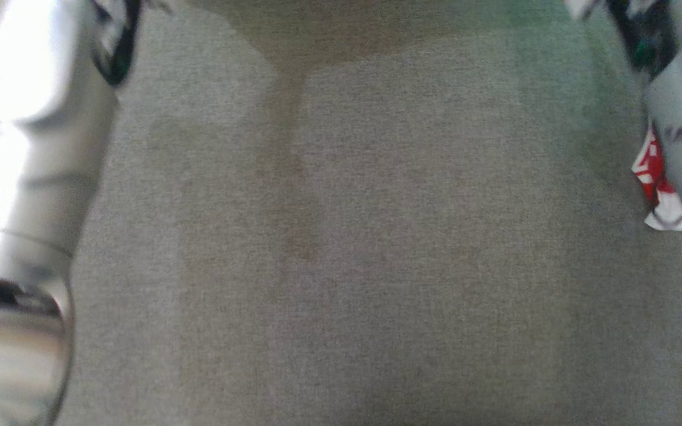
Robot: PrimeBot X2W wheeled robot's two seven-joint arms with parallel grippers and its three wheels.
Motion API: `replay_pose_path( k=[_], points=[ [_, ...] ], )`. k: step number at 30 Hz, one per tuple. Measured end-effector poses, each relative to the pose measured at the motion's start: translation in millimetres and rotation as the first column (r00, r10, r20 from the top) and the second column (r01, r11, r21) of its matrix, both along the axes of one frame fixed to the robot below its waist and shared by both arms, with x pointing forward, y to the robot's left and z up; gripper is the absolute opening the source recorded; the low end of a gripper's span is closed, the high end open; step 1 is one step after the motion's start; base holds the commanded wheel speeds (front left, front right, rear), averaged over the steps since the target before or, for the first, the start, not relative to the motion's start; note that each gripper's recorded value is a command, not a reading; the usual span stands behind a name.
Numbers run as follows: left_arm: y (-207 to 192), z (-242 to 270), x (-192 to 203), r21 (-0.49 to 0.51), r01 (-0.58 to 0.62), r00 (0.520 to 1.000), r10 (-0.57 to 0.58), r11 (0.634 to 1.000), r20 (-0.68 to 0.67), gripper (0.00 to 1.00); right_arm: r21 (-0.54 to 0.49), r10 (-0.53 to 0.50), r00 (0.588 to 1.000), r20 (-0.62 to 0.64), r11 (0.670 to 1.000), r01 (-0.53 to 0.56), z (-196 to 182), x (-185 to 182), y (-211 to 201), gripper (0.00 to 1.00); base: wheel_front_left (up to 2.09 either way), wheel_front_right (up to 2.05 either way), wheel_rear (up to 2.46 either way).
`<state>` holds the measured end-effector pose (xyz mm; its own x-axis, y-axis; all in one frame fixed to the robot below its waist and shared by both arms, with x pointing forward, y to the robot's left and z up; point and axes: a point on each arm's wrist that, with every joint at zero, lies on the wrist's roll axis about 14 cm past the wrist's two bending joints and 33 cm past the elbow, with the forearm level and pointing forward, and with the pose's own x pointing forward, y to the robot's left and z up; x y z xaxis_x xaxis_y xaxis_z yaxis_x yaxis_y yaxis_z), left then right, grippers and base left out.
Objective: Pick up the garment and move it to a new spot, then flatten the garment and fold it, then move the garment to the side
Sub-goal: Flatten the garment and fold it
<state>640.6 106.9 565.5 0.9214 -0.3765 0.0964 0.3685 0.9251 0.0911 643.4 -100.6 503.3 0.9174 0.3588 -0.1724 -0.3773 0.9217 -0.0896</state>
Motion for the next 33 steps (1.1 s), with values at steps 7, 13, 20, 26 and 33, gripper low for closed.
replay_pose_path(
  k=[7, 13, 20, 26, 33],
  points=[
    [-3.5, -88.9, -64.0, 0.046, 0.058, 0.976, -0.047, 0.997, -0.214, 0.0, -0.107, 0.031, 0.979, -0.203, 0.993, -0.053, -78.1, -47.8, -9.7, 0.0, 0.0, 0.0, 0.0],
    [0.6, -82.9, -104.5, 0.017, 0.072, 0.975, -0.066, 0.997, -0.21, 0.0, -0.114, 0.08, 0.97, -0.229, 0.988, -0.108, -70.4, -75.3, -6.9, 0.0, 0.0, 0.0, 0.0],
    [-3.4, -98.9, -174.2, 0.082, 0.152, 0.957, -0.126, 0.985, -0.26, 0.0, -0.119, 0.118, 0.947, -0.3, 0.98, -0.16, -60.6, -125.9, -13.8, 0.0, 0.0, 0.0, 0.0],
    [1.3, -97.2, -207.6, 0.087, 0.154, 0.957, -0.127, 0.984, -0.262, 0.0, -0.116, 0.131, 0.927, -0.352, 0.976, -0.182, -54.0, -164.9, -22.9, 0.0, 0.0, 0.0, 0.0],
    [-9.3, -113.3, -254.4, 0.066, 0.189, 0.94, -0.161, 0.98, -0.3, 0.0, -0.095, 0.127, 0.923, -0.364, 0.98, -0.172, -46.3, -201.0, -39.3, 0.0, 0.0, 0.0, 0.0]
  ],
)
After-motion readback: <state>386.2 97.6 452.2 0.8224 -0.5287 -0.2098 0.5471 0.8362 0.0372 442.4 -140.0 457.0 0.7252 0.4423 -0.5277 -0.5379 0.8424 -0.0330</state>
